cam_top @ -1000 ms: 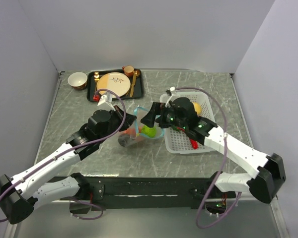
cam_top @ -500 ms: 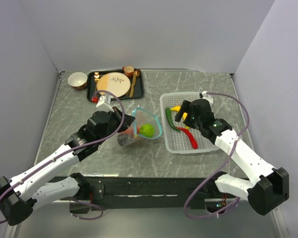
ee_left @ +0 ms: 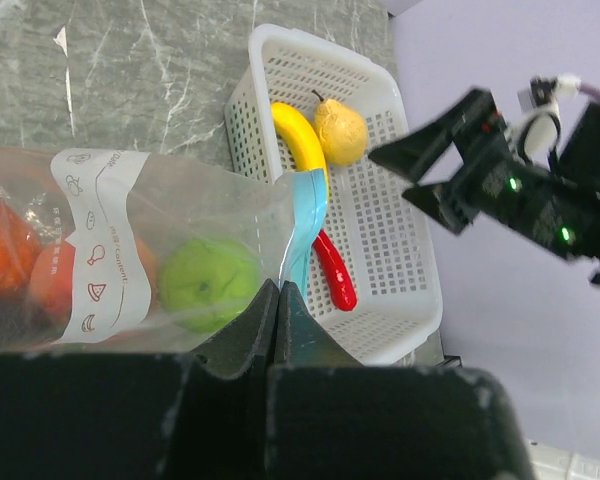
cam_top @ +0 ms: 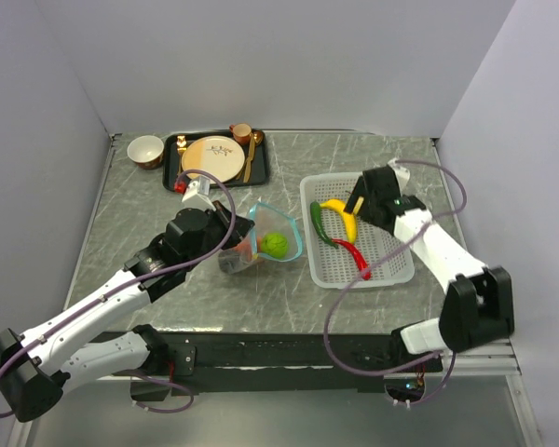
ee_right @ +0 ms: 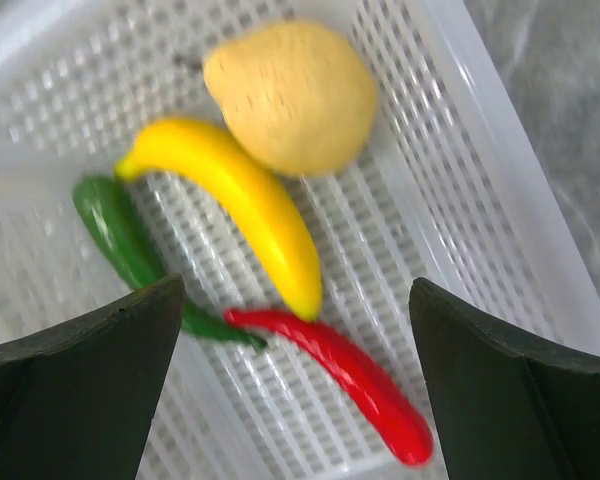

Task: Place the food in the zip-top bag and seal the zipper
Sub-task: Pick up the fake fruit from the bin.

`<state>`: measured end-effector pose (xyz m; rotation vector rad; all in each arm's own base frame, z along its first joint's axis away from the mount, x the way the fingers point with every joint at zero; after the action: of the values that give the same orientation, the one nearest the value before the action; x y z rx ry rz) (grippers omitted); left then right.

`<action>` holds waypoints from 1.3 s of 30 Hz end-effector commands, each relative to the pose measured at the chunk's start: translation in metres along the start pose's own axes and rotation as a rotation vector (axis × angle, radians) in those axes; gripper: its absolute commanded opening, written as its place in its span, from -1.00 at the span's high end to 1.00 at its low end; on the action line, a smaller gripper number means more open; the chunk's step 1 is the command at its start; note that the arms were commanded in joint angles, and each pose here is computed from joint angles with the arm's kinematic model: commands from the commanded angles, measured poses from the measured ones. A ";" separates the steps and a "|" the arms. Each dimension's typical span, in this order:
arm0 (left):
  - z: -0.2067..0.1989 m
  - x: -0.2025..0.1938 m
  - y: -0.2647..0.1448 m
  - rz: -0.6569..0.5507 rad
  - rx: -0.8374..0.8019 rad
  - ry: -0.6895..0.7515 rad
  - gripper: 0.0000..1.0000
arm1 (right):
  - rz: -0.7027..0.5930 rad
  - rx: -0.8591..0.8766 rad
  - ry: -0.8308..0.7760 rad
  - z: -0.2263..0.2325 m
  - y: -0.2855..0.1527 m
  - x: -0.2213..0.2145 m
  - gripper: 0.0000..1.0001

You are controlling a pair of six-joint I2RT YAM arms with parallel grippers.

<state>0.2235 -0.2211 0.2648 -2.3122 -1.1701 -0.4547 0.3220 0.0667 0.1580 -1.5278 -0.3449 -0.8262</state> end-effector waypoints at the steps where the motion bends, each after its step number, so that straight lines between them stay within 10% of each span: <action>1: -0.004 0.000 0.001 -0.001 -0.020 0.002 0.98 | -0.022 -0.072 0.031 0.005 0.022 0.028 -1.00; 39: 0.003 0.006 0.002 -0.034 0.025 0.045 0.99 | 0.000 -0.021 -0.357 0.021 0.110 0.035 -1.00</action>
<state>0.2268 -0.2175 0.2546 -2.2508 -1.1637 -0.4575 0.4188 0.0587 0.0983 -1.7257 -0.5812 -0.5490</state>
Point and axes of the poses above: each gripper's point midway between its finger pads, its own y axis out along the fingers, its own z axis along the line the jaws close on, x = y × z, the point moved 4 cm from there along -y, back along the fingers, and after that the axes turned 9 degrees about -y, right-handed, at the moved point
